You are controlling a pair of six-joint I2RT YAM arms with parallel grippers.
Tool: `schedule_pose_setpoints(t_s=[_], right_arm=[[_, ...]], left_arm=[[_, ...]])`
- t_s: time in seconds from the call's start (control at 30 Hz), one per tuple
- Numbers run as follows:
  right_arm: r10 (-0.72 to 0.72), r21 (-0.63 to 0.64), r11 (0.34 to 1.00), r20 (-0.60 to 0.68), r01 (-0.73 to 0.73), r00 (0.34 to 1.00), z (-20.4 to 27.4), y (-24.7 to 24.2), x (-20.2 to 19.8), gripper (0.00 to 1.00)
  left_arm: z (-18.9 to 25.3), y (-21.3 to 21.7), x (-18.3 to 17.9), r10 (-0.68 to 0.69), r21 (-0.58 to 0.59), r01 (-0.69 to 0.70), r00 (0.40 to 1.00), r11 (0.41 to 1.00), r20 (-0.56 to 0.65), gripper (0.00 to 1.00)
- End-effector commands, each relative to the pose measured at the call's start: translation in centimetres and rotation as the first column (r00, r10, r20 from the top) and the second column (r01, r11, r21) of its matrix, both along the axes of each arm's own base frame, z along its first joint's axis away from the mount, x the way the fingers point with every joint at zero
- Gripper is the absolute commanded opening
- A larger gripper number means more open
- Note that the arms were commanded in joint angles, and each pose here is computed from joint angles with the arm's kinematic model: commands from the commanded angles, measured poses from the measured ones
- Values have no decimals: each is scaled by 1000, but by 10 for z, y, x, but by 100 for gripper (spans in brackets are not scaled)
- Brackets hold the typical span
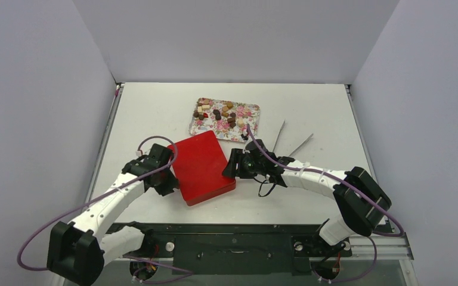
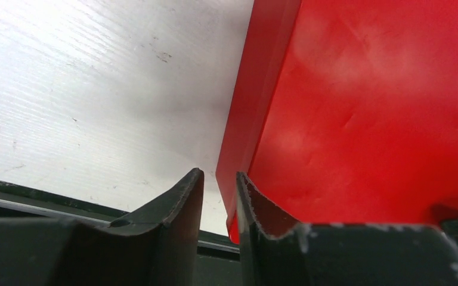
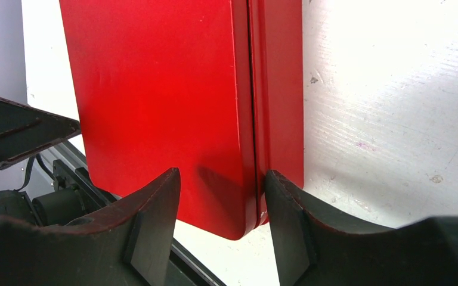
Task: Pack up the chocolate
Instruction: Close the box lid on the packing box.
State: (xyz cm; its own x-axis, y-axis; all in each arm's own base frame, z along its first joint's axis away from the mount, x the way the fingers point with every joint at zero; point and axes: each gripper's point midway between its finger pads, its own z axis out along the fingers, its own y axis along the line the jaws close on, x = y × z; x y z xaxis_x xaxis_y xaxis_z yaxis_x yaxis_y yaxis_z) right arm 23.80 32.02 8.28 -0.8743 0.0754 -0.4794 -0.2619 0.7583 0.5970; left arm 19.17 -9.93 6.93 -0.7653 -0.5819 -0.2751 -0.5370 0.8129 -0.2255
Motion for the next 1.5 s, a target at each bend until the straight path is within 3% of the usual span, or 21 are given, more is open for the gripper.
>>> schedule_pose_setpoints(t_s=[0.0,0.17,0.27,0.47,0.63,0.93,1.2,1.47], right_arm=[[19,12,1000,9,-19,1000,2,9,-4,51],[23,7,1000,7,-23,1000,1,9,-4,51],[26,6,1000,7,-26,1000,2,9,-4,51],[24,6,1000,15,-24,1000,3,9,-3,51],[18,10,1000,18,-18,1000,5,8,-3,51],[16,21,1000,19,-16,1000,7,10,-2,51],[15,25,1000,18,-16,1000,7,11,-2,50],[20,28,999,11,-20,1000,4,12,-3,50]], left_arm=[[19,-4,7,44,-112,-31,992,993,117,28],[24,-7,0,74,-199,-36,980,979,187,40],[26,-16,-5,75,-283,-5,969,959,235,53],[20,-24,-12,70,-341,22,965,940,254,73],[25,-38,-6,74,-424,63,951,903,299,80],[38,-47,0,76,-468,93,941,879,330,78],[39,-48,1,58,-456,99,946,884,318,59],[47,-51,2,62,-475,106,944,874,324,54]])
